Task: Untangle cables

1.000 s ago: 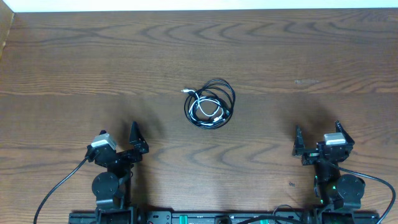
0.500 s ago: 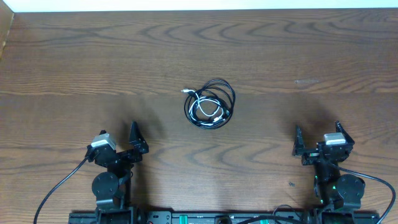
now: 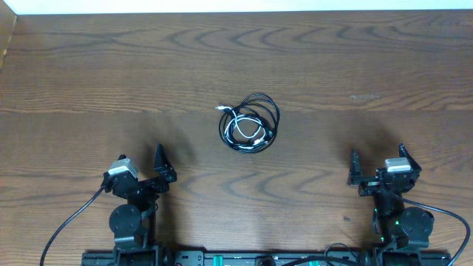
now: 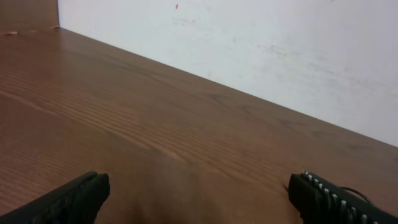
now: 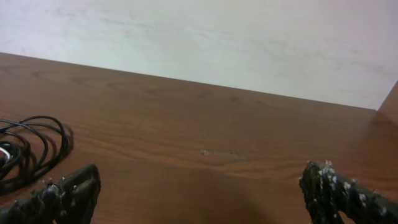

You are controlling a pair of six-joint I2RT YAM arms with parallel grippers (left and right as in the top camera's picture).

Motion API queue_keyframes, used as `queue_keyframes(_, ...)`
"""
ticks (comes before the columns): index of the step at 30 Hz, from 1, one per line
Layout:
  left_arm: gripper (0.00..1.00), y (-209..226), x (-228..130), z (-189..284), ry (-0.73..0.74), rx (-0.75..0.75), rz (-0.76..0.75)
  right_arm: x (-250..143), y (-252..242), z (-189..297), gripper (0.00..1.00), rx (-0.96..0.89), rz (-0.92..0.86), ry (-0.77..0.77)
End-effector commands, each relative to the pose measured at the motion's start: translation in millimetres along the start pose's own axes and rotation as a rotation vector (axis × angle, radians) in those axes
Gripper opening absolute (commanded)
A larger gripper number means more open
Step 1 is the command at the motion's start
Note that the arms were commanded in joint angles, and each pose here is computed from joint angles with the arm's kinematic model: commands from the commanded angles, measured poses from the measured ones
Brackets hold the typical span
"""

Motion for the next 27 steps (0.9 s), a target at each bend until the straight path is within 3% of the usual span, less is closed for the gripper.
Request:
queue_keyframes(1, 0.98, 1.4, -8.5, -0.7, 0.043, 0.009, 0.003, -2.3, -0.5, -0.4, 0.99, -0.008, -0.001, 0.008)
queue_keyframes(27, 0.98, -3.4, -8.3, -0.3, 0.052, -0.047, 0.004, -2.3, -0.5, -0.4, 0.99, -0.008, -0.001, 0.008)
Point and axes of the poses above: each gripper's point midway between its finger pads, its own z axis back along the fingers, its own y axis along the line the jaws close on, x = y × z, the point moved 9 cm from there along z, back along the fingers, and after that the axes turned 6 degrees about -z, right-handed, at the moved point
